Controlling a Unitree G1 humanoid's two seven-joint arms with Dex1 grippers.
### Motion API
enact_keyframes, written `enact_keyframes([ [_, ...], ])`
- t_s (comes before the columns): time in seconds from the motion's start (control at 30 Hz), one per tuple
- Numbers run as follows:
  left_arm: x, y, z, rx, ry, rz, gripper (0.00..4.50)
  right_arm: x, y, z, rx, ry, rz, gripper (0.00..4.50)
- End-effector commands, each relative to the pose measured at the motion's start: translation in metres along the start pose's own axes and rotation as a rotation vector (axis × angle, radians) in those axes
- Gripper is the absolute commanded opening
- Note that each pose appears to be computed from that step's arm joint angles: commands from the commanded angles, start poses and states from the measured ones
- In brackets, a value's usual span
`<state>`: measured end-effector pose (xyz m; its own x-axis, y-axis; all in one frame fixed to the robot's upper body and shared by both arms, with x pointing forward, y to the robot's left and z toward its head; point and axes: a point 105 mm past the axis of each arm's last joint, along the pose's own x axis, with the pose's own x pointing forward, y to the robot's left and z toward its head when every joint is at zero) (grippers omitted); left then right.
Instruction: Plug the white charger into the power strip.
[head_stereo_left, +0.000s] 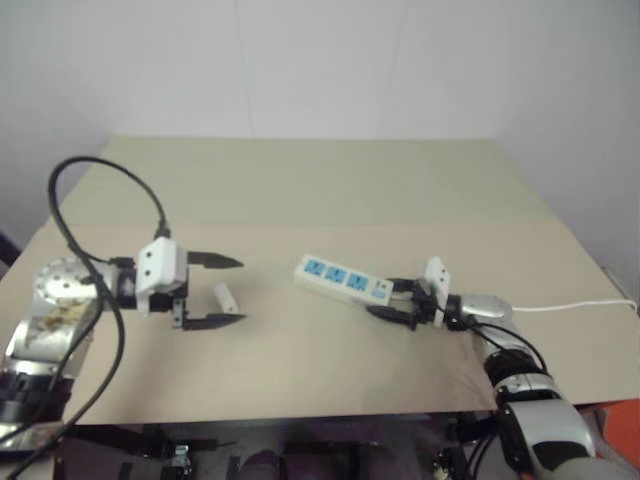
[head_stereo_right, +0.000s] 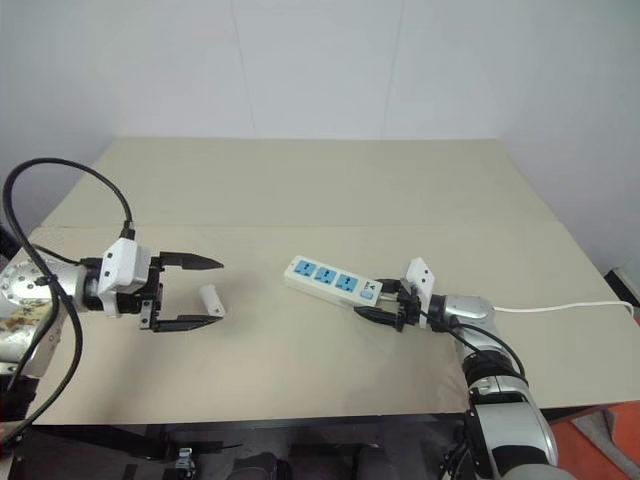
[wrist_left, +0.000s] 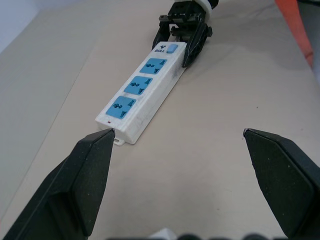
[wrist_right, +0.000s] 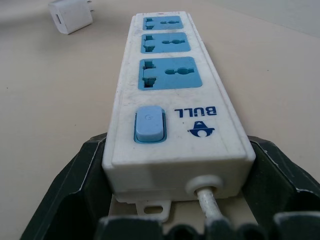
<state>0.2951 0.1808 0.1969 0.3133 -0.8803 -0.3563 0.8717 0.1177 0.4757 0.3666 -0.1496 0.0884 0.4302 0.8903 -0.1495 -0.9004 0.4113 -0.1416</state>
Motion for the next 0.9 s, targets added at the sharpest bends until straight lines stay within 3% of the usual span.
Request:
enact_keyframes([
  [0.03, 0.011, 0.008, 0.006, 0.091, 0.044, -0.053, 4.5, -0.004, -0.002, 0.012, -0.069, -0.016, 0.016, 3.42],
  [0.23, 0.037, 0.033, 0.018, 0.365, 0.29, -0.329, 4.5, -0.013, 0.009, 0.013, -0.091, -0.008, 0.096, 3.42],
  [0.43, 0.055, 0.034, 0.032, 0.575, 0.416, -0.589, 4.5, -0.016, 0.016, 0.004, -0.086, 0.029, 0.123, 3.42],
  [0.63, 0.054, 0.023, 0.019, 0.699, 0.594, -0.806, 4.5, -0.017, 0.017, 0.001, -0.075, 0.046, 0.113, 3.42],
  [0.9, 0.051, 0.004, 0.003, 0.783, 0.663, -0.96, 4.5, -0.018, 0.02, -0.004, -0.066, 0.069, 0.116, 3.42],
])
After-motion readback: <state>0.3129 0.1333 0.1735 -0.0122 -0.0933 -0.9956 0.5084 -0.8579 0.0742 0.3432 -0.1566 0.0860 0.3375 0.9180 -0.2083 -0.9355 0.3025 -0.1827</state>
